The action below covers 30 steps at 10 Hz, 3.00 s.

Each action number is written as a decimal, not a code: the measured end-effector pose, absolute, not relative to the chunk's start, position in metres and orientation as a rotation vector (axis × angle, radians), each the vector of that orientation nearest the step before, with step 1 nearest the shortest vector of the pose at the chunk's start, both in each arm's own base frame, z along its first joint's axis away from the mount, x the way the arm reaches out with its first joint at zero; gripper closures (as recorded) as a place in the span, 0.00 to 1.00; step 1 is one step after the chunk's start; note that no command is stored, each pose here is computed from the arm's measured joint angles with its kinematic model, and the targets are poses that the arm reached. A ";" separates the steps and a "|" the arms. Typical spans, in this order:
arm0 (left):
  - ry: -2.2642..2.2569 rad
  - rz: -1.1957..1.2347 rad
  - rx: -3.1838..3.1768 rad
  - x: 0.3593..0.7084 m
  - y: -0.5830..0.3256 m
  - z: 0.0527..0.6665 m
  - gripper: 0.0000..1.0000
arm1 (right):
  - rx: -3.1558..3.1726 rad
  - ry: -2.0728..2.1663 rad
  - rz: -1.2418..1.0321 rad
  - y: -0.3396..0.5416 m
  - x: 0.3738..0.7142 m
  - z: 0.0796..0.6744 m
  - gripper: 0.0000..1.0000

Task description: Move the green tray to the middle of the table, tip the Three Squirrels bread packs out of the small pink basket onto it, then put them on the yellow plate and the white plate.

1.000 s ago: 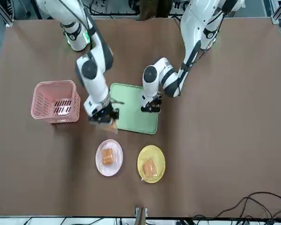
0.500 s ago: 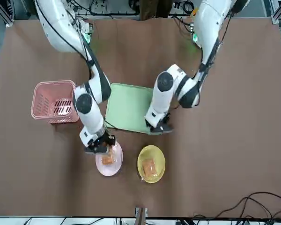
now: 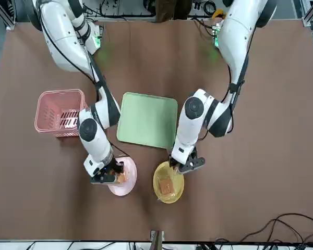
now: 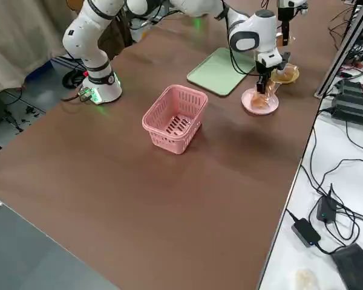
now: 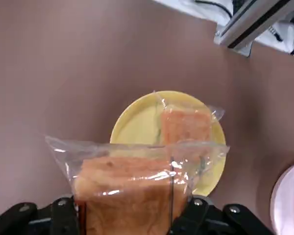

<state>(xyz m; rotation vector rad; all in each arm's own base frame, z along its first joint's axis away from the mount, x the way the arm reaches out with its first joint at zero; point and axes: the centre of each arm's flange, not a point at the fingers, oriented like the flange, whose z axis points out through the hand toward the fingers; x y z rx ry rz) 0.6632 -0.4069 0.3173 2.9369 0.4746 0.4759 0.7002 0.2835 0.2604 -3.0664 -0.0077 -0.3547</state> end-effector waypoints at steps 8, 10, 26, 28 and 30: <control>0.616 0.630 2.754 0.674 -0.431 0.278 0.30 | -3.081 -0.046 -0.323 0.281 0.702 0.236 0.42; 0.618 0.616 2.764 0.672 -0.433 0.267 0.29 | -3.088 -0.051 -0.306 0.280 0.701 0.226 0.19; 0.618 0.607 2.785 0.680 -0.441 0.227 0.24 | -3.083 -0.048 -0.308 0.285 0.706 0.278 0.01; 0.622 0.612 2.792 0.682 -0.438 0.226 0.24 | -3.081 -0.046 -0.318 0.285 0.706 0.298 0.01; 0.608 0.613 2.810 0.684 -0.432 0.220 0.24 | -3.084 -0.006 -0.316 0.270 0.706 0.359 0.01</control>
